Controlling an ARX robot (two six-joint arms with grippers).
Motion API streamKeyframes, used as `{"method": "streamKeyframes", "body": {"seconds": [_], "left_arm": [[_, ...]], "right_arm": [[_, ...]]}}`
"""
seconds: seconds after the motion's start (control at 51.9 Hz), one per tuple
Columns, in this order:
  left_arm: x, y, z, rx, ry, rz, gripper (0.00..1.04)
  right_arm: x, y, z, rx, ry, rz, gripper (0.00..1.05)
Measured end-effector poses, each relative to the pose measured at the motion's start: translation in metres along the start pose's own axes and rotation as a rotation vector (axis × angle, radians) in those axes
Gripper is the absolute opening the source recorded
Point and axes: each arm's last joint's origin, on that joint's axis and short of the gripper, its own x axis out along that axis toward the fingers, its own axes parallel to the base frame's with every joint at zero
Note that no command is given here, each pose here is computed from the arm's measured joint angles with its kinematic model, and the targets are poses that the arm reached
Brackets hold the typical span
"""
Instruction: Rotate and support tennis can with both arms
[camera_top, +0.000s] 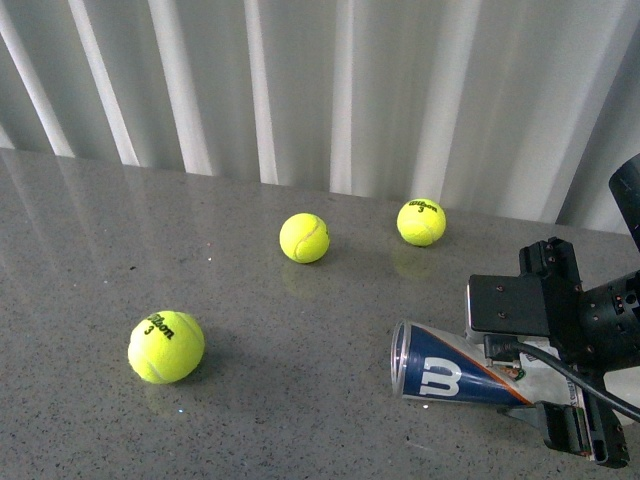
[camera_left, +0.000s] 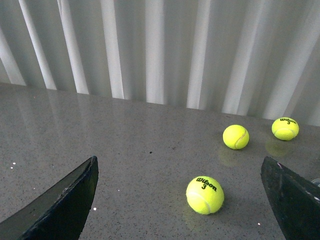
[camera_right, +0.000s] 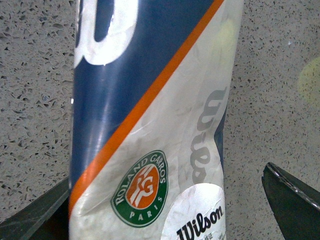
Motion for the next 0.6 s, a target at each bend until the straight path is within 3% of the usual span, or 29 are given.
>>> {"method": "streamKeyframes", "body": {"seconds": [0.444, 0.521, 0.598], "left_arm": [[0.0, 0.0, 0.0, 0.0, 0.0, 0.0, 0.98], [0.0, 0.0, 0.0, 0.0, 0.0, 0.0, 0.98], [0.0, 0.0, 0.0, 0.0, 0.0, 0.0, 0.98]], "right_arm": [[-0.041, -0.003, 0.025, 0.036, -0.063, -0.043, 0.98], [-0.053, -0.01, 0.031, 0.056, -0.077, -0.118, 0.98], [-0.07, -0.022, 0.039, 0.096, -0.097, -0.293, 0.98]]}}
